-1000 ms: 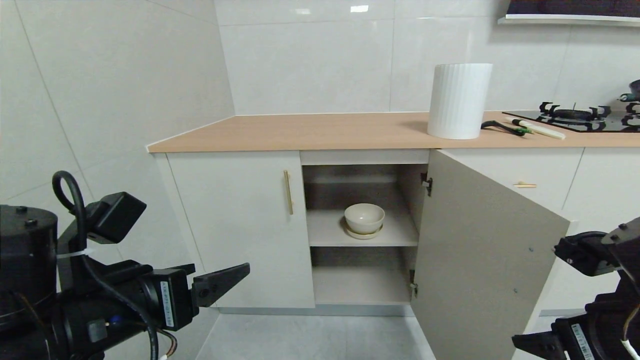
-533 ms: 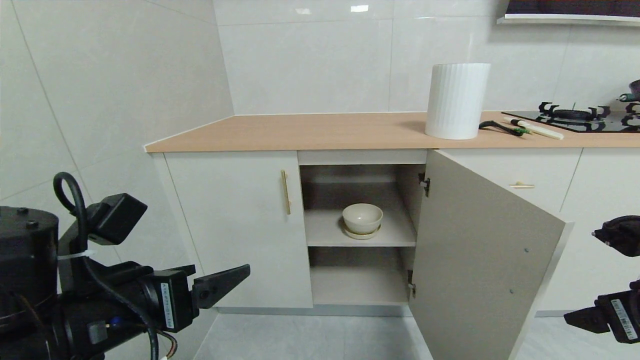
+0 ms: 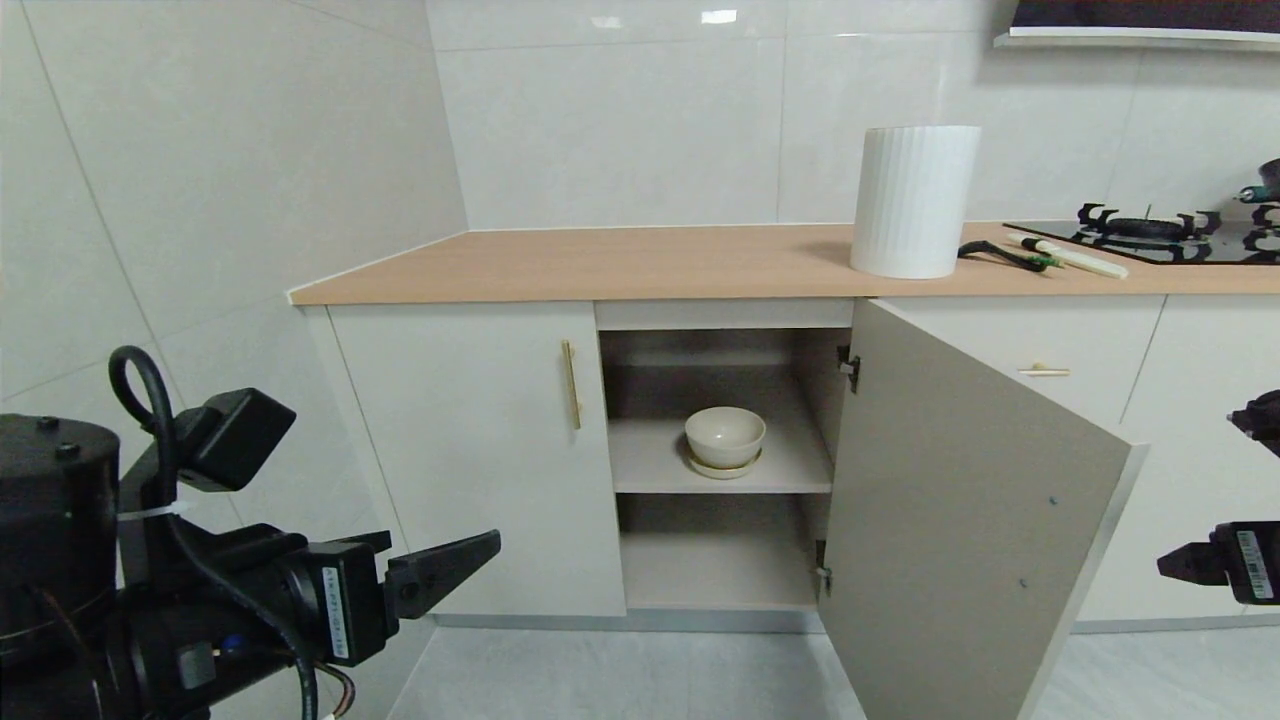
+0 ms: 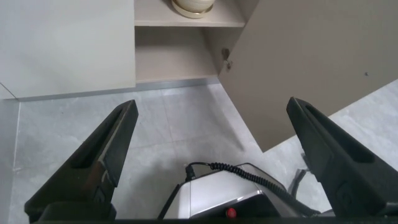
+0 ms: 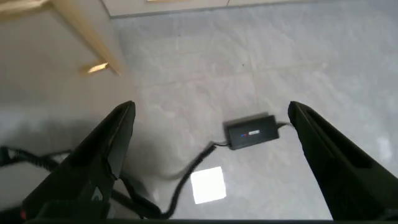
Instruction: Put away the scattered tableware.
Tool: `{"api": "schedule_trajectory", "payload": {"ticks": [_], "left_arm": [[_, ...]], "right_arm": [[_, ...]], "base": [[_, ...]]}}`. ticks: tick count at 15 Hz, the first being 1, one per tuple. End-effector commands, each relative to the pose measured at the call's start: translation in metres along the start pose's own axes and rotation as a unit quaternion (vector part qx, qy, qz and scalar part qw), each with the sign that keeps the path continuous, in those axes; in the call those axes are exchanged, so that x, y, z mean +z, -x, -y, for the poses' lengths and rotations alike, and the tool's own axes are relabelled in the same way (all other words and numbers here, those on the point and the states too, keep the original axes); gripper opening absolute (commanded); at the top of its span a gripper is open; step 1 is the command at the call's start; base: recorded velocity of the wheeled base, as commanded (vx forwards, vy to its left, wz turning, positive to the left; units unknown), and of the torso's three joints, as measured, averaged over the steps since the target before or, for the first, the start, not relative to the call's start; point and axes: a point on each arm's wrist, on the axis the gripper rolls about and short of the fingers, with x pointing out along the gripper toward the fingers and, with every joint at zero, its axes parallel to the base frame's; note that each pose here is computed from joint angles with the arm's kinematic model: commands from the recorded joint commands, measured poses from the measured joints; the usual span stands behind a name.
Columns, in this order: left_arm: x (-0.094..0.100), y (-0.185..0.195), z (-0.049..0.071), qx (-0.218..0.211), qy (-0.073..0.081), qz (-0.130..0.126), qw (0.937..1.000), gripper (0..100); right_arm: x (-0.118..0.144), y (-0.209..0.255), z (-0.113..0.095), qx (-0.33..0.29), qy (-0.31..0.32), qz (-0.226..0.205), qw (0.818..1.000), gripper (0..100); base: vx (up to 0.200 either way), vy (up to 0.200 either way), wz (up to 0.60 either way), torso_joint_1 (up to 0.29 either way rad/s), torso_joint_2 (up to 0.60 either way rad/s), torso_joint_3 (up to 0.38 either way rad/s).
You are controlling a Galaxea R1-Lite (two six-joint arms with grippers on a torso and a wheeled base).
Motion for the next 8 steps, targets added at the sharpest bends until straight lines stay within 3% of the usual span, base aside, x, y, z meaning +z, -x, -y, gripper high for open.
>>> {"api": "schedule_trajectory", "payload": {"ticks": [1, 8], "left_arm": [[0.0, 0.0, 0.0, 0.0, 0.0, 0.0, 1.0, 100], [0.0, 0.0, 0.0, 0.0, 0.0, 0.001, 1.0, 100]], "right_arm": [[0.003, -0.034, -0.005, -0.004, -0.014, -0.03, 0.999, 100], [0.013, -0.067, -0.015, 0.022, -0.071, -0.018, 0.997, 100]], "base": [[0.0, 0.0, 0.0, 0.0, 0.0, 0.0], [0.0, 0.0, 0.0, 0.0, 0.0, 0.0]]}}
